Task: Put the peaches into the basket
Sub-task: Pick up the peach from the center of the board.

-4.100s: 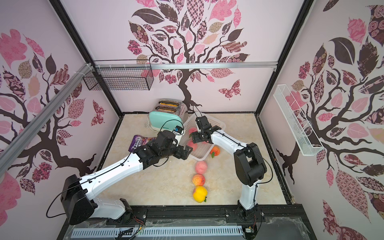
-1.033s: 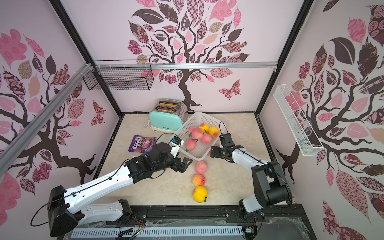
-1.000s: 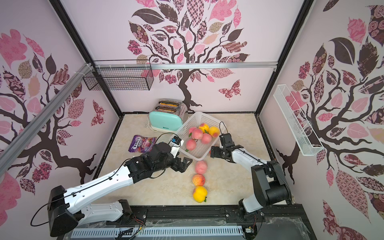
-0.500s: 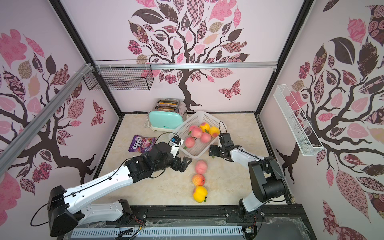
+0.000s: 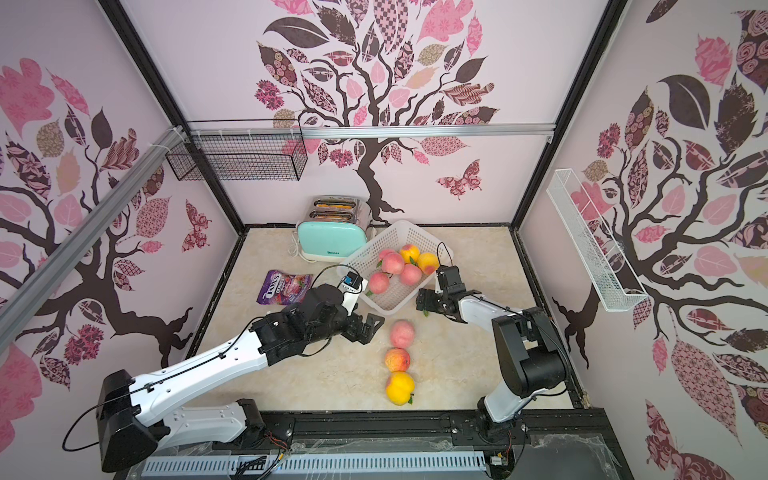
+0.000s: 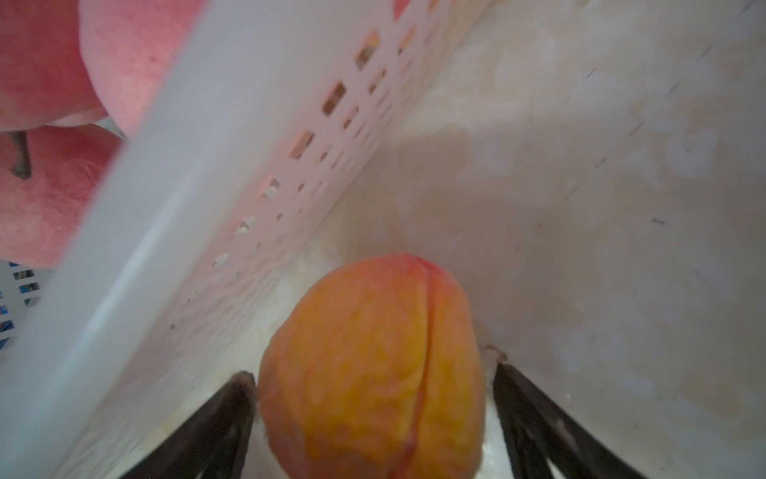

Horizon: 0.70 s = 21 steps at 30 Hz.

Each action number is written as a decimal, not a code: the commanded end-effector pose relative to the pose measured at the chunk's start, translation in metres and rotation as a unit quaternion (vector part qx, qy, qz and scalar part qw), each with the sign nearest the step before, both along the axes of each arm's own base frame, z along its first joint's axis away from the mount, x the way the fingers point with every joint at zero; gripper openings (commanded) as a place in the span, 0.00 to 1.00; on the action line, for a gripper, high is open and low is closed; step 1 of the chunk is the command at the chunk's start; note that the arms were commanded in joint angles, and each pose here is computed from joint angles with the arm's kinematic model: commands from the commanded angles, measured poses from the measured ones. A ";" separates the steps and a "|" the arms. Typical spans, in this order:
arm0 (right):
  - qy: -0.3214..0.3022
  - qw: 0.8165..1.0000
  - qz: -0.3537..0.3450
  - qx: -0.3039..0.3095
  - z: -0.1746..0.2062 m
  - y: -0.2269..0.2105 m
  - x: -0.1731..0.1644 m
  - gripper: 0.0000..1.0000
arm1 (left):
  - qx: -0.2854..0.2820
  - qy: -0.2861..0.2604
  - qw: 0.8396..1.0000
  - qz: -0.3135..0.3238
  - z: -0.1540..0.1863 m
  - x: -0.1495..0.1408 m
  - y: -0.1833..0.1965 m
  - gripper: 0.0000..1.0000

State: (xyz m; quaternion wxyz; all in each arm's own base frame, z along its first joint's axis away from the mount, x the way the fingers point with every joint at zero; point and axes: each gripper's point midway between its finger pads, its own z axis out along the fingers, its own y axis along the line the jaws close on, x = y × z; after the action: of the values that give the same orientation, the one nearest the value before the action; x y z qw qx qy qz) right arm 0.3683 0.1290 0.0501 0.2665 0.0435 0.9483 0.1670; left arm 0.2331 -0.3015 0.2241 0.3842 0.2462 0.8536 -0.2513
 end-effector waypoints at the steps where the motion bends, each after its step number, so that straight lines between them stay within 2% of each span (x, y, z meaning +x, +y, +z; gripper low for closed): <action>1: -0.037 0.999 0.001 0.018 0.021 0.008 0.019 0.87 | -0.001 -0.009 1.000 0.003 0.007 0.003 -0.001 0.97; 15: -0.037 0.999 0.000 0.016 0.026 0.005 0.008 0.70 | -0.004 -0.011 1.000 0.007 0.009 0.000 0.004 0.97; 21: -0.029 0.999 -0.005 0.013 0.027 -0.001 -0.007 0.70 | -0.003 -0.010 1.000 0.011 0.011 -0.002 0.010 0.97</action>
State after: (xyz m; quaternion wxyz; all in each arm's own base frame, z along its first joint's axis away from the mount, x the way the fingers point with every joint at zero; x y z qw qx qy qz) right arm 0.3699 0.1307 0.0743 0.2978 0.0422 0.9361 0.1821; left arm 0.2329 -0.2969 0.2271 0.3887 0.2422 0.8541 -0.2466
